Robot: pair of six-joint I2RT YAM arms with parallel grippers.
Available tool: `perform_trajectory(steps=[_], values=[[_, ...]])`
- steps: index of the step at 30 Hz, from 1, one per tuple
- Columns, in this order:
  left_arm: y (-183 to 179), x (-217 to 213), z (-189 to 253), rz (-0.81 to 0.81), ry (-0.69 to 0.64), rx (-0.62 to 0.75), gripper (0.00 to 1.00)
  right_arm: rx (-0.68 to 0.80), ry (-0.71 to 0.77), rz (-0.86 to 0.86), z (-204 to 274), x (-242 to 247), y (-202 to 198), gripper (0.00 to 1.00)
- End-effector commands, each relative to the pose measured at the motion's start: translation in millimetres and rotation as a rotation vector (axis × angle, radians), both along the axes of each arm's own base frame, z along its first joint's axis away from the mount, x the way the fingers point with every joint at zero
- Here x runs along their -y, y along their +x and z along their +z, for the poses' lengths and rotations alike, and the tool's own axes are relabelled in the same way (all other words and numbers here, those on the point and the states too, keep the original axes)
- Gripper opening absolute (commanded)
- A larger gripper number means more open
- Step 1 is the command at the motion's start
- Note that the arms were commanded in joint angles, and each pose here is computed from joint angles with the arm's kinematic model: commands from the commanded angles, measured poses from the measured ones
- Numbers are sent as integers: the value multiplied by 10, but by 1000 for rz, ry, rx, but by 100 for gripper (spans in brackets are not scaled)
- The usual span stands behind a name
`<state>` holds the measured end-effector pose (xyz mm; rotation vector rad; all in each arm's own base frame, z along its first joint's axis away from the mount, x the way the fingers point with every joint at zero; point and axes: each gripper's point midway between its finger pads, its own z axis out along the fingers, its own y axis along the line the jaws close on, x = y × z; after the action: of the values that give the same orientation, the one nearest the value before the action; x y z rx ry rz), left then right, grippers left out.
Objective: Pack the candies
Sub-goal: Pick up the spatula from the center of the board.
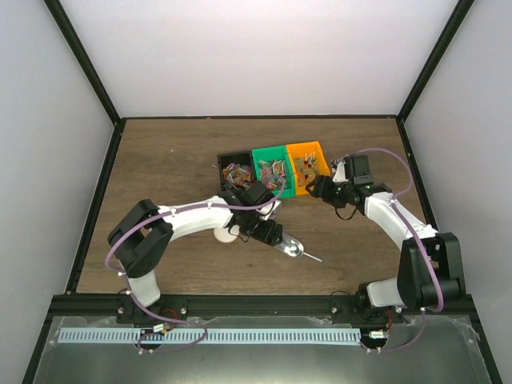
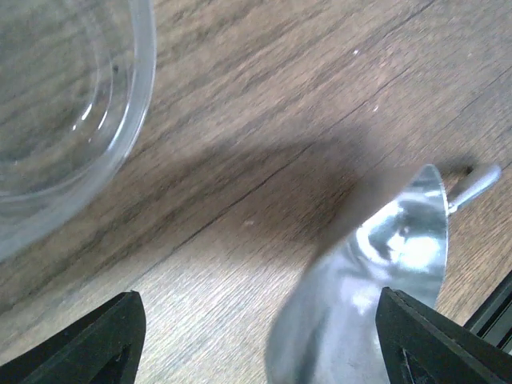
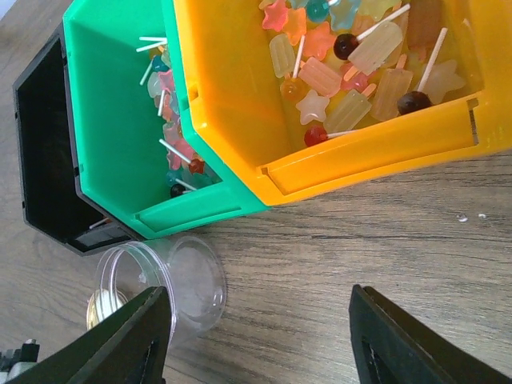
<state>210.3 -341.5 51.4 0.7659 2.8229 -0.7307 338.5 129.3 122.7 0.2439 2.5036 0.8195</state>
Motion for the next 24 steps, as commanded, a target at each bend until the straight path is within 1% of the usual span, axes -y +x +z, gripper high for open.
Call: perform_trajectory(steps=[1,5,11,15,17,20,24], values=[[63,97,9,-26,2,18,80,-10,25,6,-13,-19,29,63],[87,118,-23,-34,14,18,74,-14,28,12,-47,-37,83,63],[88,107,-29,-37,22,17,60,-21,42,18,-67,-62,110,63],[80,116,-45,-39,20,11,47,-29,41,19,-111,-62,78,63],[81,120,-45,-39,19,11,44,-35,44,22,-130,-67,68,63],[60,122,-64,-44,19,-2,33,-33,44,23,-143,-65,62,63],[52,132,-61,-46,15,-7,23,-38,37,20,-162,-58,63,64]])
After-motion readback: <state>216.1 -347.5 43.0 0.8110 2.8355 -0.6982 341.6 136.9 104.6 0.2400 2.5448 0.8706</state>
